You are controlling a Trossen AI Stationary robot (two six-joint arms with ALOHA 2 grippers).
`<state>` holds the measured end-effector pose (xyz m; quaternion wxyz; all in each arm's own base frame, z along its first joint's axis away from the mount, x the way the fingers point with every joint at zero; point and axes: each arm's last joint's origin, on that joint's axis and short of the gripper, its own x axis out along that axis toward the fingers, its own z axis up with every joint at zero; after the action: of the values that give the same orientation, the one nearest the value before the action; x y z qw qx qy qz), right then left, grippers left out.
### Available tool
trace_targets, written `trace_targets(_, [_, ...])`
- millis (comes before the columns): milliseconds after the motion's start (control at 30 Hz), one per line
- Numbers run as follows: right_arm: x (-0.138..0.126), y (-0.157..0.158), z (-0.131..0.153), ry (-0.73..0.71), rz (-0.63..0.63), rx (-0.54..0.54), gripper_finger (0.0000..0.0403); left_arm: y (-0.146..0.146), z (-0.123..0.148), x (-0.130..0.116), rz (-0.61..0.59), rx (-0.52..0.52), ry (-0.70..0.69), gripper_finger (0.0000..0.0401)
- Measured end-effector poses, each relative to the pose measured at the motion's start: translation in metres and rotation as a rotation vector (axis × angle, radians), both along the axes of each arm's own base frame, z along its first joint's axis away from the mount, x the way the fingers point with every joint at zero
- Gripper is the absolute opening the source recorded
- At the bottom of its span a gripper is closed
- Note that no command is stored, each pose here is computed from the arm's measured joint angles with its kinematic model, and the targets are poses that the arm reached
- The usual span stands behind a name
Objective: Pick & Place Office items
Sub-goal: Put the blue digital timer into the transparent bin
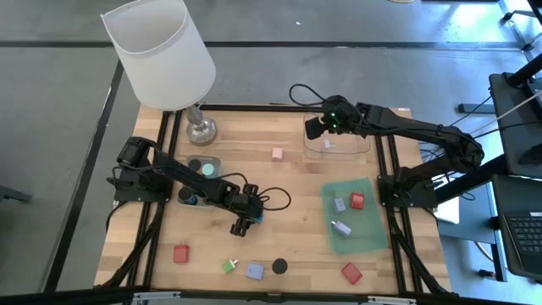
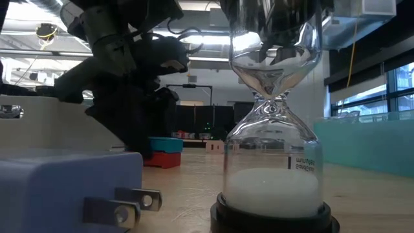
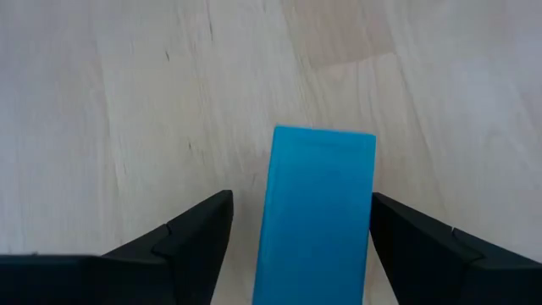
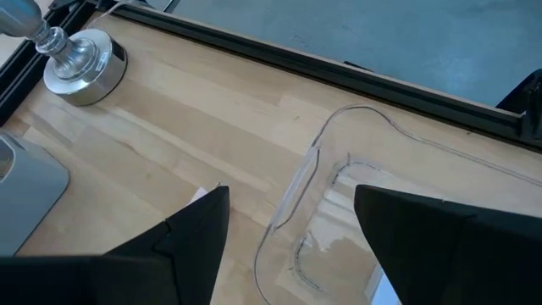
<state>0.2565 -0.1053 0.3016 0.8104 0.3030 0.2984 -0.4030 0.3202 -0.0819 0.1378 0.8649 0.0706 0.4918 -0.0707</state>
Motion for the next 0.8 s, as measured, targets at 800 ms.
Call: trace_targets(800, [0.0,0.0001,0.0,0.001,0.001,-0.001,0.0258,0.0004,0.001,-0.0004,0.04,-0.013,0.0,0.0199])
